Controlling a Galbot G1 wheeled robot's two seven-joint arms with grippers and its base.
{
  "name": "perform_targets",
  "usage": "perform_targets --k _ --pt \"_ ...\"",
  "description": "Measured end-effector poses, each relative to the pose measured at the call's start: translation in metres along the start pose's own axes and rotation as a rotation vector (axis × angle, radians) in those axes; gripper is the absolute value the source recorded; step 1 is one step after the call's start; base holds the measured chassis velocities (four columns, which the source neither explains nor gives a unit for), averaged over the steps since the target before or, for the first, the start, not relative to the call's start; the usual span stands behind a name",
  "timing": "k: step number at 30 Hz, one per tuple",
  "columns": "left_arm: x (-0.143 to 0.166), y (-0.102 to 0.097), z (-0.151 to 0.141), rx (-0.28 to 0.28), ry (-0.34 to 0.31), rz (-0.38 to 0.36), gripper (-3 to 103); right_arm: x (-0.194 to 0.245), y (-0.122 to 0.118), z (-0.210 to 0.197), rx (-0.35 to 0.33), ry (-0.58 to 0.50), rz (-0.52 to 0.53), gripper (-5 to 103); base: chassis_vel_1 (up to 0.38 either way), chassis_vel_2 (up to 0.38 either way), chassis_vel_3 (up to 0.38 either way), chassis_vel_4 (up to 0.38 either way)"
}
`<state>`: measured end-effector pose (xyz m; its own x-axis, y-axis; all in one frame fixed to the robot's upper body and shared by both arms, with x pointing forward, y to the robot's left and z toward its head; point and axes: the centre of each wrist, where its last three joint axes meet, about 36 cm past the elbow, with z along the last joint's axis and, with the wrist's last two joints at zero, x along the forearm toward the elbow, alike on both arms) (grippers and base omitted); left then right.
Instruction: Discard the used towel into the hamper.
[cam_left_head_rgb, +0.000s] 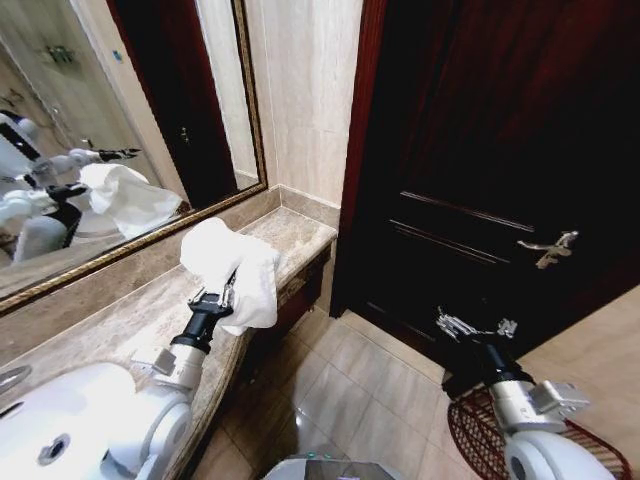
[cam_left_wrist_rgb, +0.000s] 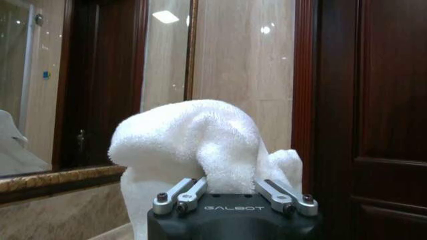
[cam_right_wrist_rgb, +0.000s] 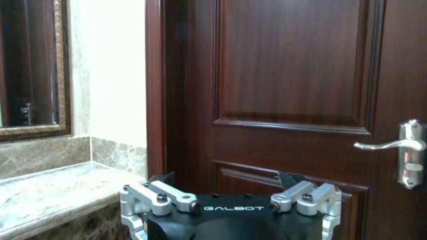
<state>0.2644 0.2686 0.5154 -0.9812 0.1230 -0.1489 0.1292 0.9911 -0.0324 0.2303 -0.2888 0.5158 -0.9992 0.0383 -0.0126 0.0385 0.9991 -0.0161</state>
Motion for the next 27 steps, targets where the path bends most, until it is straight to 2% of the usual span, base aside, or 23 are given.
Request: perform_targets --k 13,27 --pt "-0.004 -0.003 0.01 -0.007 0.012 0.006 15 0.0 -0.001 0.006 0.003 -0.011 0.007 100 0.13 -0.125 -0.122 0.134" --pt "-0.006 -0.002 0.012 -0.011 0.01 0.008 15 -0.002 0.002 0.007 -0.006 -0.029 0.003 100 -0.012 -0.018 -0.021 -0.004"
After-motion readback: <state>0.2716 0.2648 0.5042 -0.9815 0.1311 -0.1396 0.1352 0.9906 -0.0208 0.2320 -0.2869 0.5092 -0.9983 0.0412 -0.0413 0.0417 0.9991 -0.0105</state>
